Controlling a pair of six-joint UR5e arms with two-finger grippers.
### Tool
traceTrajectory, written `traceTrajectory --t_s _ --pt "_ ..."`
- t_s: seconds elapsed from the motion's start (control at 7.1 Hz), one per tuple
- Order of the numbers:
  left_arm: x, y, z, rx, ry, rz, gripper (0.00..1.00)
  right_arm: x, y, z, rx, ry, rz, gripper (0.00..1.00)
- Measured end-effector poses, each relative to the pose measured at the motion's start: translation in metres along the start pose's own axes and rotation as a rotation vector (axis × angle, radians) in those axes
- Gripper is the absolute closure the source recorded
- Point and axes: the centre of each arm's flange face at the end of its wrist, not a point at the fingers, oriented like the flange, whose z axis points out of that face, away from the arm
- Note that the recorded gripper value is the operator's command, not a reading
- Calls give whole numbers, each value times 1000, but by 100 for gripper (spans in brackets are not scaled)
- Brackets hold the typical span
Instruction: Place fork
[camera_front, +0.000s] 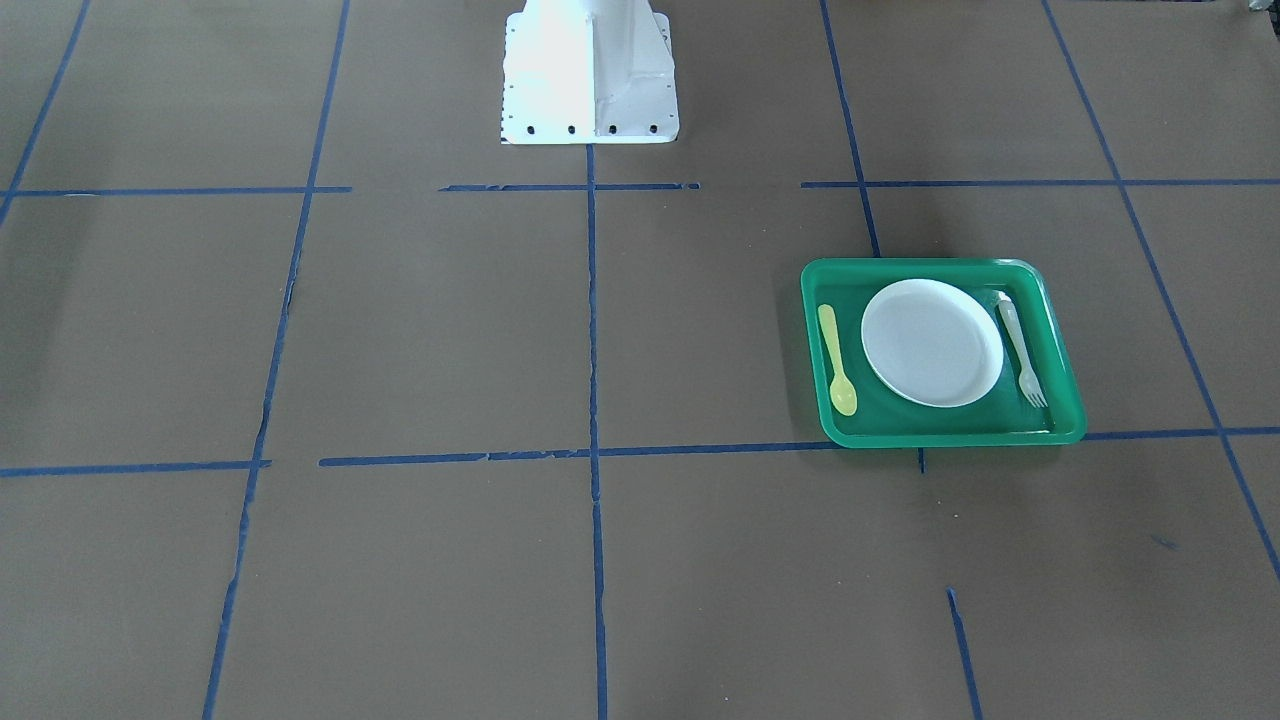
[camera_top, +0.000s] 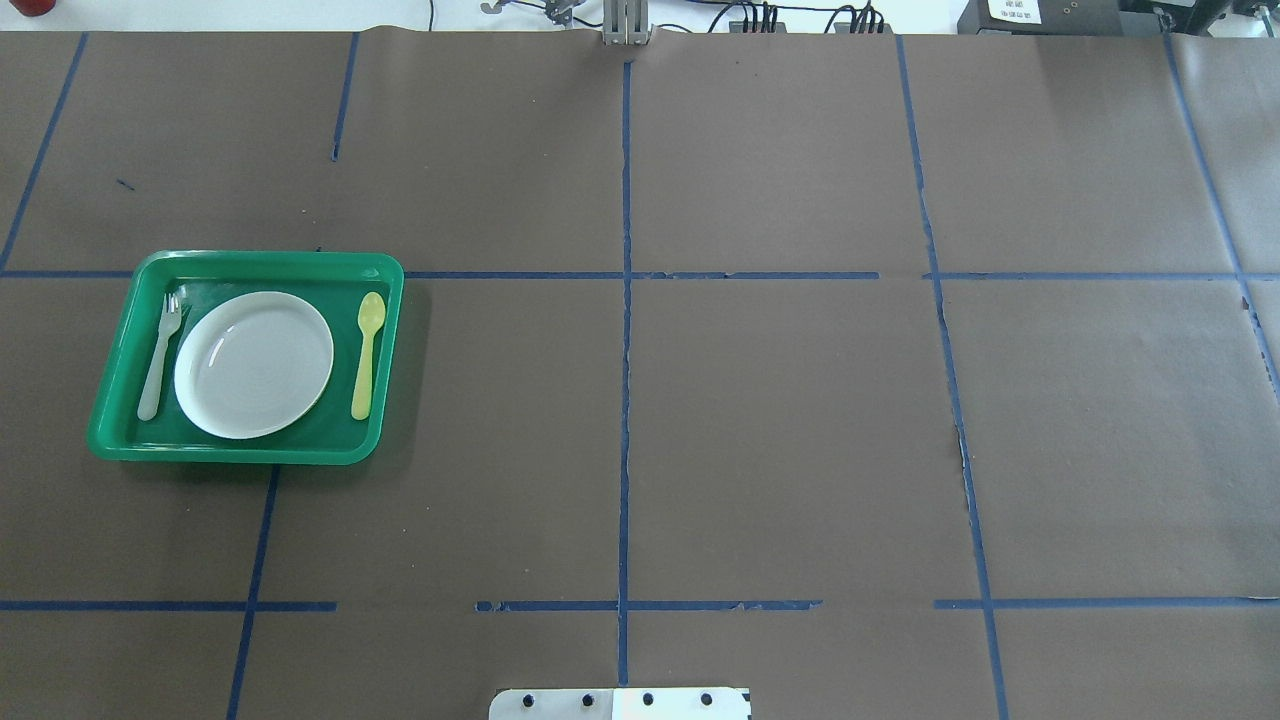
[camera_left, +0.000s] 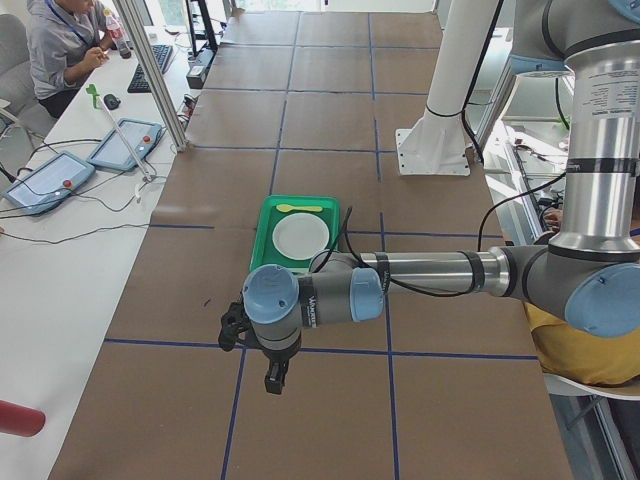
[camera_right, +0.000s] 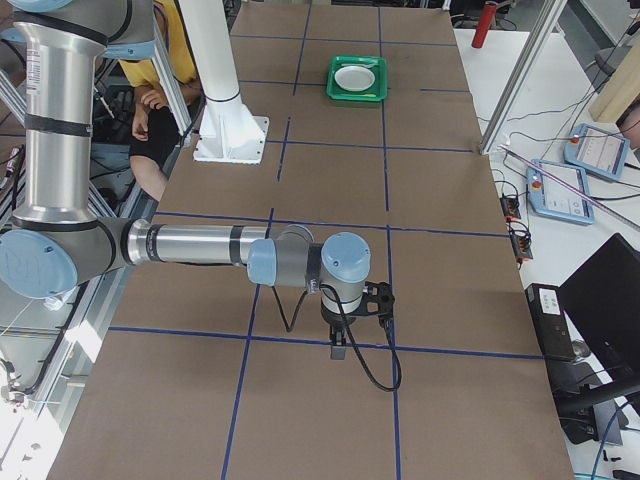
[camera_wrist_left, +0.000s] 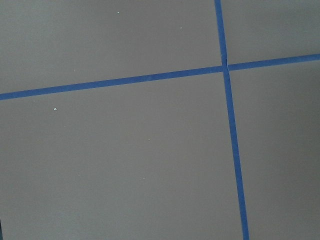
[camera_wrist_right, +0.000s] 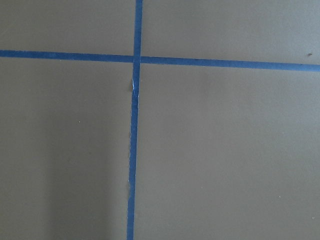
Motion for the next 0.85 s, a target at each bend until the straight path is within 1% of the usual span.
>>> traceTrajectory --t_s 0.14,0.42,0.56,0.85 --pt "5 3 -6 5 -1 2 0 0 0 0 0 0 0 0" --pt "16 3 -18 -15 -6 -6 0 0 0 0 0 0 0 0" --pt "19 1 -24 -23 -26 18 0 0 0 0 0 0 0 0" --pt "19 0 -27 -31 -40 35 0 0 0 0 0 0 1 0"
